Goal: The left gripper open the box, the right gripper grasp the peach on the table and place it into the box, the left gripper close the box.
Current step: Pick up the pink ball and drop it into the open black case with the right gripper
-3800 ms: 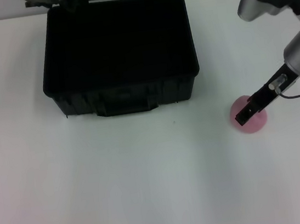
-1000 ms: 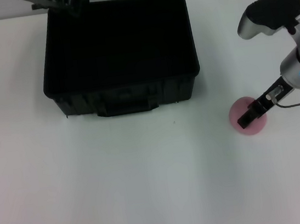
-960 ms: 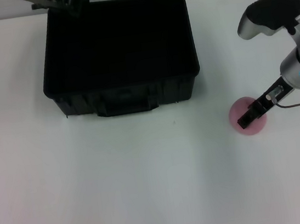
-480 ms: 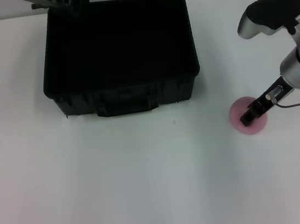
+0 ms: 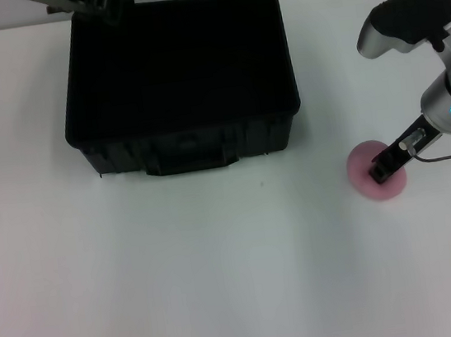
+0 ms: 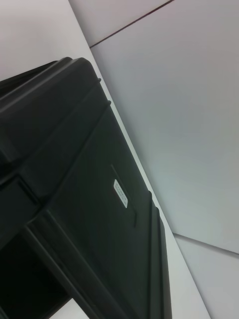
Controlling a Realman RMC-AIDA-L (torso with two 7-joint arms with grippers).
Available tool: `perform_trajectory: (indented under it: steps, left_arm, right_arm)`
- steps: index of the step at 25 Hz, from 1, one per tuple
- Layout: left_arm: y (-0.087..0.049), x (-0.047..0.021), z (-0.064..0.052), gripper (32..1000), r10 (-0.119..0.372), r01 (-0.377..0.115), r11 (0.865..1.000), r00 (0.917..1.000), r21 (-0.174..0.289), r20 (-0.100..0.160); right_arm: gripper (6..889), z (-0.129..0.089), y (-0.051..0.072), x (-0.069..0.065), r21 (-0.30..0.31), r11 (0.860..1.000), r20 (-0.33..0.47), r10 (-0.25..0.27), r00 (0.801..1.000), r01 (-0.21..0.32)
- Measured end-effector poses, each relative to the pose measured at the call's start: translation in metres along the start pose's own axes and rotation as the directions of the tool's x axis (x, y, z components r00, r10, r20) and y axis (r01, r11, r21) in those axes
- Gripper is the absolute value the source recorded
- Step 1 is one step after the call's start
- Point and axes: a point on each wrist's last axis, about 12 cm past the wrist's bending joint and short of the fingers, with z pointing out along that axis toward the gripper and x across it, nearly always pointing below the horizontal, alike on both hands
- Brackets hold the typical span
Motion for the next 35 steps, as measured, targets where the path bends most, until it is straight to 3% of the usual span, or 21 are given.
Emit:
perform_trajectory:
  steps: [6, 23, 35]
  left_arm:
    - [0.0, 0.0, 0.0001, 301, 0.001, -0.001, 1.0, 1.0, 0.0, 0.0]
    - [0.0, 0.0001, 0.0001, 300, 0.01, -0.01, 1.0, 1.0, 0.0, -0.001]
    - [0.0006, 0.0009, 0.0005, 293, 0.009, -0.009, 1.0, 1.0, 0.0, -0.002]
  right_arm:
    - [188, -0.0001, -0.0001, 0.0, 0.001, 1.0, -0.001, 0.001, 1.0, -0.001]
    - [51, -0.0013, 0.0005, -0.0019, 0.006, 1.0, -0.005, -0.005, 1.0, 0.005]
    - [46, -0.0018, 0.0004, -0.0023, 0.006, 1.0, -0.005, -0.006, 1.0, 0.006]
